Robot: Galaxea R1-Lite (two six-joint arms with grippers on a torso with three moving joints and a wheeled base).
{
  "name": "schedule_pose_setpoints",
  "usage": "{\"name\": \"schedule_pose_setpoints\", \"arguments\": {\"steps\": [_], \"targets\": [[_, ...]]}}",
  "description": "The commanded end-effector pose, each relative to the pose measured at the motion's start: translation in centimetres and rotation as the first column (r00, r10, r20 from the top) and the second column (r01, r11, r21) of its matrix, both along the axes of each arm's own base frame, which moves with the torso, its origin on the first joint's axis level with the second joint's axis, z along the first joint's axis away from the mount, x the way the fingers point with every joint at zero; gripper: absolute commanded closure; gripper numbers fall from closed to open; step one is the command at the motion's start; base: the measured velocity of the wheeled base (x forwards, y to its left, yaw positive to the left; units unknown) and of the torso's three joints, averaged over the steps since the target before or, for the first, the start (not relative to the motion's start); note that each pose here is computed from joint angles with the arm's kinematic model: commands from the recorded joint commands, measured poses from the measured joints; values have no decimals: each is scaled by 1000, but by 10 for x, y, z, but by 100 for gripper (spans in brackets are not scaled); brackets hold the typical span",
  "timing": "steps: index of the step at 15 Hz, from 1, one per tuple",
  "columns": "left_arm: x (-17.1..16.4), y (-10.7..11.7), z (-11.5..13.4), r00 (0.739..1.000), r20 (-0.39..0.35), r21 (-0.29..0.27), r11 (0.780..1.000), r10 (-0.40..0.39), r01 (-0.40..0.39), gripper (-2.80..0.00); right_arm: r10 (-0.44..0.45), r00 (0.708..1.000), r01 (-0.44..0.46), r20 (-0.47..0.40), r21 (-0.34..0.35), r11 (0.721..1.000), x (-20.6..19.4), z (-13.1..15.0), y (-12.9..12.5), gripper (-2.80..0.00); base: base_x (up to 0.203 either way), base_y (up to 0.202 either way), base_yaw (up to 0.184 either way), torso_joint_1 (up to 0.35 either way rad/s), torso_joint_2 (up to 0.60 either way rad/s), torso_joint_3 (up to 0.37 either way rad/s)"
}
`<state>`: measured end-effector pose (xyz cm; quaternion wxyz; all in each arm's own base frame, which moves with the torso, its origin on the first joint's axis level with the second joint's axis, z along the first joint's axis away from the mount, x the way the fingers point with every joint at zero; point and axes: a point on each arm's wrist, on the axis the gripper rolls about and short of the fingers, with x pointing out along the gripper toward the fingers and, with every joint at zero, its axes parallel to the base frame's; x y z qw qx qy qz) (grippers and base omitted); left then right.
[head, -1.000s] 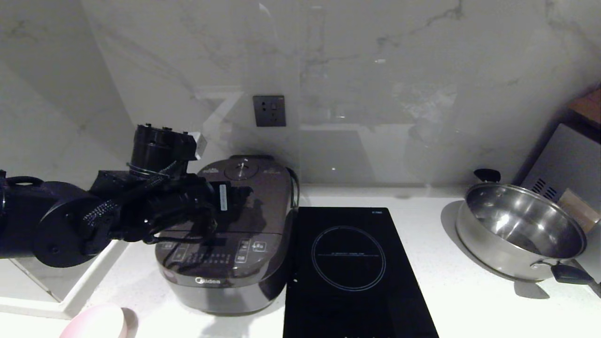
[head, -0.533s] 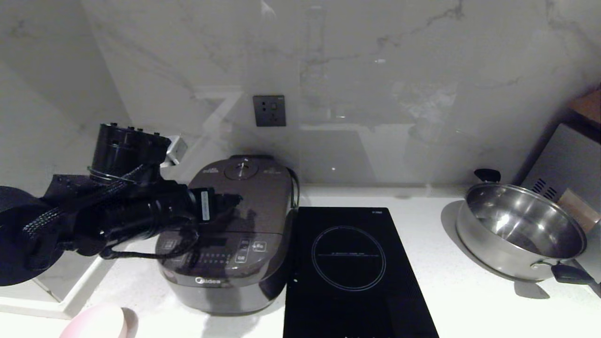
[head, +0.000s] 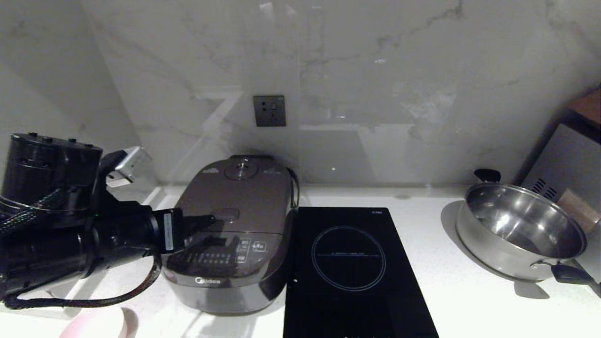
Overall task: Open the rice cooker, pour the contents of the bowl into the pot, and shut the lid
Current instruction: Close the rice cooker, then press the start button
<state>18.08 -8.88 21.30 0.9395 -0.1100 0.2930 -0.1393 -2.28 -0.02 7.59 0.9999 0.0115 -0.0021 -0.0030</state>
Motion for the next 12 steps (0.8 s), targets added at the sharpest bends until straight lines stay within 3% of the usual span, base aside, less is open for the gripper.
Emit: {"name": "schedule_pose_setpoints", "arguments": {"steps": [1,4,7,9,12], "targets": [[-20,10,13,998,56,-37,999,-12,14,0,-1,1000,1,1,0,1000,0,0,0,0,0,0,0,0,0,0],[-43,31,22,988,130,-49,995,-81,88,0,0,1000,0,2,0,1000,0,0,0,0,0,0,0,0,0,0],[-72,46,36,946,241,-108,963,-217,249,0,0,1000,0,2,0,1000,0,0,0,0,0,0,0,0,0,0],[-85,51,37,935,276,-112,959,-222,261,0,-1,1000,1,2,0,1000,0,0,0,0,0,0,0,0,0,0],[-107,61,37,923,347,-92,973,-168,211,0,-1,1000,1,2,0,1000,0,0,0,0,0,0,0,0,0,0]]}}
